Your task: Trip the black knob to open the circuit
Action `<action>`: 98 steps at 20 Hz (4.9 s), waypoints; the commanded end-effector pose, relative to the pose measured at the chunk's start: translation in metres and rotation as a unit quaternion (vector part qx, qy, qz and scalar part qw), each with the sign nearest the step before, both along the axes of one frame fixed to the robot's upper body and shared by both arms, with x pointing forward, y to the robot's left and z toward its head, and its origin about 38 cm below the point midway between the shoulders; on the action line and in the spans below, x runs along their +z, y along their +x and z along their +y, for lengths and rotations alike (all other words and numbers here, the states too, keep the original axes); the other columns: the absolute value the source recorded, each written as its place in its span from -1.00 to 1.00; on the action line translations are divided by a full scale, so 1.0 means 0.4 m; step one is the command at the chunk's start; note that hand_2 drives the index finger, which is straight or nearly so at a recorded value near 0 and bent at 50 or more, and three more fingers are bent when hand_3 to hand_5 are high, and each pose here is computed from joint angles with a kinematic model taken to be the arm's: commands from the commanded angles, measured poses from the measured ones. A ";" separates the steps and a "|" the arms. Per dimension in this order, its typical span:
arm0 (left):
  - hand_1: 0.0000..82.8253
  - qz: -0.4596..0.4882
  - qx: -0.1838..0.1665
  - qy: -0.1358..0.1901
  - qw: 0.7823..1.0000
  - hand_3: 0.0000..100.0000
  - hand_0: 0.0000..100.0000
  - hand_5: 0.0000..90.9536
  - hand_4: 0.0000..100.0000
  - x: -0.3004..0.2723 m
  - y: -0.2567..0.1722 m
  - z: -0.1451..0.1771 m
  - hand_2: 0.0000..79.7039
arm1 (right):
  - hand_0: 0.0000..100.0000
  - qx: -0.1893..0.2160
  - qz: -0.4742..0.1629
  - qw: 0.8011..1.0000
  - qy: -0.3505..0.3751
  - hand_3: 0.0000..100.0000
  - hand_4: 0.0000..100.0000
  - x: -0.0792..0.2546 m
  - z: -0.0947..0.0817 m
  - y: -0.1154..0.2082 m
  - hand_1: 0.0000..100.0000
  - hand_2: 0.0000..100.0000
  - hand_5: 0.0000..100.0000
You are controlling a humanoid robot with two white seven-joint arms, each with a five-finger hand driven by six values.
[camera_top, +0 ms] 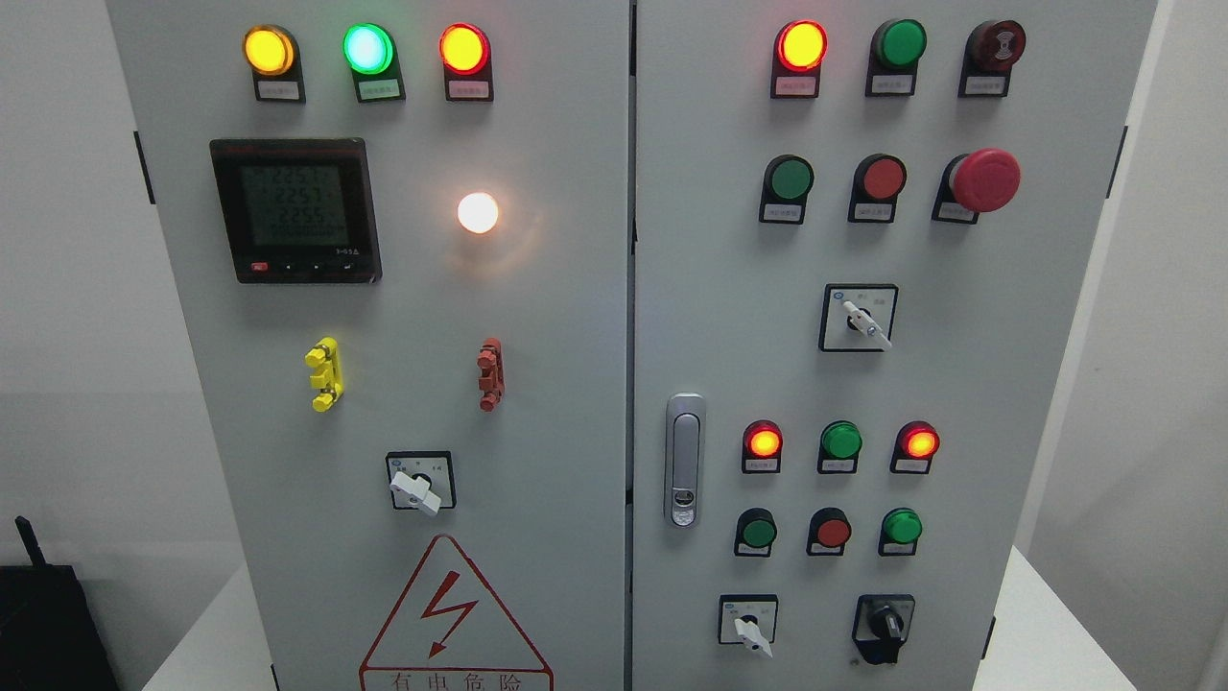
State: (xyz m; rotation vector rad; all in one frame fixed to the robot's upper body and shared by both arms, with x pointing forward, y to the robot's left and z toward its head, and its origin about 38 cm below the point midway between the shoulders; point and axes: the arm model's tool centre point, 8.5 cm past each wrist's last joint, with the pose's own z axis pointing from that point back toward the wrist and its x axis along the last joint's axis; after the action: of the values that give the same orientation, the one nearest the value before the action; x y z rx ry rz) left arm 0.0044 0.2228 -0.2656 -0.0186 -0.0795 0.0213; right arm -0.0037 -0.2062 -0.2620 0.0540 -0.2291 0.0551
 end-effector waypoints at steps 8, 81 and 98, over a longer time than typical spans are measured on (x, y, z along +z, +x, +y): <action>-0.06 -0.002 0.002 -0.001 1.000 -1.00 -0.76 -1.00 -1.00 0.000 0.005 -0.002 -1.00 | -0.90 -0.001 0.006 1.000 -0.004 -1.00 -1.00 -0.001 0.000 -0.001 -0.48 -1.00 -1.00; -0.06 -0.002 0.002 -0.001 1.000 -1.00 -0.76 -1.00 -1.00 0.000 0.005 -0.002 -1.00 | 0.18 -0.074 -0.634 0.769 0.038 0.66 0.54 0.563 -0.028 0.574 0.52 -1.00 0.34; -0.06 -0.002 0.002 -0.001 1.000 -1.00 -0.76 -1.00 -1.00 0.000 0.005 -0.002 -1.00 | 0.35 -0.066 -0.706 0.703 0.047 0.75 0.84 0.753 -0.026 0.659 0.52 -1.00 0.96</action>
State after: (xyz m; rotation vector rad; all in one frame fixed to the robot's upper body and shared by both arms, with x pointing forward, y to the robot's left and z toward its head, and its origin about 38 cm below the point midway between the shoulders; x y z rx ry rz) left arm 0.0044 0.2228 -0.2656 -0.0186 -0.0794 0.0213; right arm 0.2516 -0.2166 0.0241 0.0840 -1.7587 -0.0853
